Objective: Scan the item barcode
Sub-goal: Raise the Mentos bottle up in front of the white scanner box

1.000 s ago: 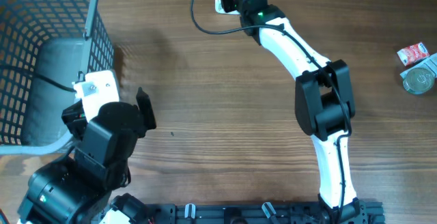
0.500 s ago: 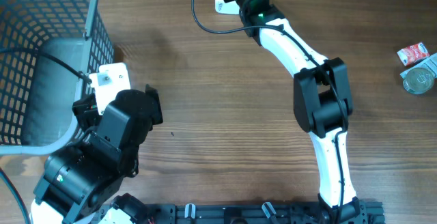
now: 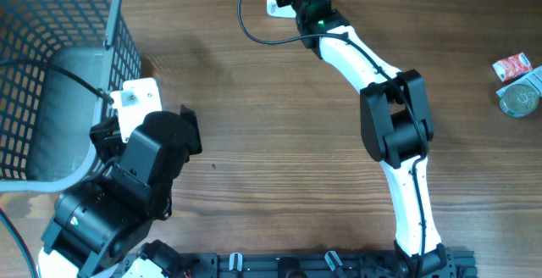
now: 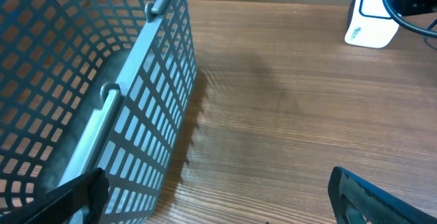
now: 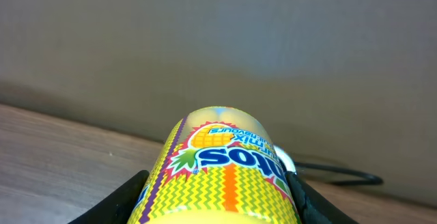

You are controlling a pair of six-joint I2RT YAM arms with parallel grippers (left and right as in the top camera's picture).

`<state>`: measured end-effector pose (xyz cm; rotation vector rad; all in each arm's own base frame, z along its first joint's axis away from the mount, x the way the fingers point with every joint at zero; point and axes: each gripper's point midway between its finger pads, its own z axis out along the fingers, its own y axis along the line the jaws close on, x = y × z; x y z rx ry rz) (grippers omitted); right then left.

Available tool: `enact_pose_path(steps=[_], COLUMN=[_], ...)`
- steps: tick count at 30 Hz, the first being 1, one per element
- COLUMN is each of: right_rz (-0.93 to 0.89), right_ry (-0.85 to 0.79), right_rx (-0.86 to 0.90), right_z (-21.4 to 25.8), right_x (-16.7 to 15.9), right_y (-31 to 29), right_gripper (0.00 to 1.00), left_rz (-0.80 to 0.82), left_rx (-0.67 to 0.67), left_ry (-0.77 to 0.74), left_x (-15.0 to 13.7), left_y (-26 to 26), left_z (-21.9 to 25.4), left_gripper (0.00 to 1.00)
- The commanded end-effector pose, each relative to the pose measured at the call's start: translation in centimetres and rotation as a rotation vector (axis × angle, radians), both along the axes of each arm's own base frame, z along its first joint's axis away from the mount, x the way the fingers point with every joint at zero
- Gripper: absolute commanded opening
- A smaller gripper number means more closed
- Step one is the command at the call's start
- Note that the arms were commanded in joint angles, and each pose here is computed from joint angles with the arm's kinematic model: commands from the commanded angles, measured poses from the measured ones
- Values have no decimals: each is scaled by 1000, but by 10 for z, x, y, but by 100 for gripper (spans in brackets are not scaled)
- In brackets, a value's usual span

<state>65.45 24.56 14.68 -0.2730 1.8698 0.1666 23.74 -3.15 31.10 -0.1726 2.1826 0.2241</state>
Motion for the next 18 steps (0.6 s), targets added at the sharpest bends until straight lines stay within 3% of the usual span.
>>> enact_pose_path(steps=[1, 7, 13, 18], right_rz=[-26, -26, -26, -80], right_ry=[49, 114, 99, 161], right_rx=[-14, -45, -38, -90], right_z=[-9, 6, 45, 47], right_x=[-2, -16, -27, -40], right_y=[-4, -10, -14, -30], right_gripper=[36, 41, 39, 36], left_rz=[7, 7, 7, 7], left_rx=[-13, -13, -7, 1], left_ry=[-3, -2, 6, 18], left_x=[0, 0, -2, -4], left_y=[0, 0, 1, 2], left_z=[0, 0, -2, -4], left_gripper=[100, 100, 100, 100])
